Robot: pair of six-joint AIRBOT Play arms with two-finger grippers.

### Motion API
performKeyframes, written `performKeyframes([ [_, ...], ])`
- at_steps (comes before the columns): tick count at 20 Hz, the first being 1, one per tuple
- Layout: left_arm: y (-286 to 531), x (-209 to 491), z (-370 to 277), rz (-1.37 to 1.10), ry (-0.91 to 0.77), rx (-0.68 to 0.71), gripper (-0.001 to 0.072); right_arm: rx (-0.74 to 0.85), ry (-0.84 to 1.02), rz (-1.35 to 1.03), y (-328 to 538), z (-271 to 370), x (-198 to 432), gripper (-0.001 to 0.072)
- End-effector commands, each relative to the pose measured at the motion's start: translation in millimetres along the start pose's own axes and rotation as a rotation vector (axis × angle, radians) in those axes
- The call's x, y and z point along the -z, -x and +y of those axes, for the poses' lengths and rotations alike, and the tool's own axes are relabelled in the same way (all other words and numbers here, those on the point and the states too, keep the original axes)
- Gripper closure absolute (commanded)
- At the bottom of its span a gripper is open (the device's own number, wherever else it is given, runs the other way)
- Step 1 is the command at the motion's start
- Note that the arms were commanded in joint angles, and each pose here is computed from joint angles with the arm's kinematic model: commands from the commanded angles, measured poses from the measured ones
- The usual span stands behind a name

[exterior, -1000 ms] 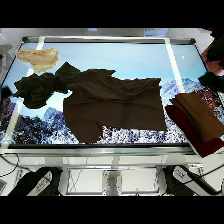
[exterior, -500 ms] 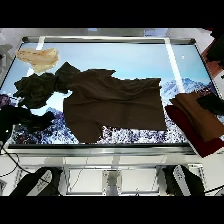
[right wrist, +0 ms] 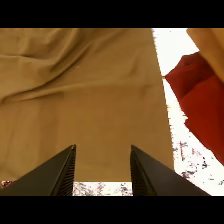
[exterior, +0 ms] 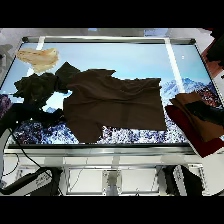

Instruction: Fold the shirts.

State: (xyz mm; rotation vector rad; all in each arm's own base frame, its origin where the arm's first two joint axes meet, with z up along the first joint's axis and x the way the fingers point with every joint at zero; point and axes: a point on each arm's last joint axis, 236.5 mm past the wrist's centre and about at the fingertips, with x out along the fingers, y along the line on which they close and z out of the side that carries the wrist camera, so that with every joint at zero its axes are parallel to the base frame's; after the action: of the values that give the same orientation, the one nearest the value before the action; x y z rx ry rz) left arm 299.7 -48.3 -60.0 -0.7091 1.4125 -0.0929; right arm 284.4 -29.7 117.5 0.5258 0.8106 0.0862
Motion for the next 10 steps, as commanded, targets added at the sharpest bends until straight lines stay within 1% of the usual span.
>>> performKeyframes([
  [1, 19, -14, -13, -0.009, -0.092, 0.044, 0.0593, -0.033, 0.016, 0.018, 5, 13, 9, 0.0325],
  [2, 30, -20, -7, -0.014, -0.107, 0.017, 0.0589, -0.037, 0.018, 0.027, 6, 14, 12, 0.0325],
  [3, 42, -29, 5, -0.031, -0.12, -0.044, 0.0589, -0.039, 0.017, 0.029, 6, 15, 13, 0.0325],
  [5, 54, -40, 27, -0.061, -0.073, -0.157, 0.0589, -0.06, 0.012, 0.017, 7, 21, 11, 0.0325],
  [8, 55, -52, 22, -0.117, -0.015, -0.134, 0.0591, -0.094, 0.005, 0.003, 8, 29, 8, 0.0325],
  [10, 52, -52, 22, -0.118, -0.009, -0.126, 0.059, -0.101, 0.004, 0.006, 9, 31, 8, 0.0325],
])
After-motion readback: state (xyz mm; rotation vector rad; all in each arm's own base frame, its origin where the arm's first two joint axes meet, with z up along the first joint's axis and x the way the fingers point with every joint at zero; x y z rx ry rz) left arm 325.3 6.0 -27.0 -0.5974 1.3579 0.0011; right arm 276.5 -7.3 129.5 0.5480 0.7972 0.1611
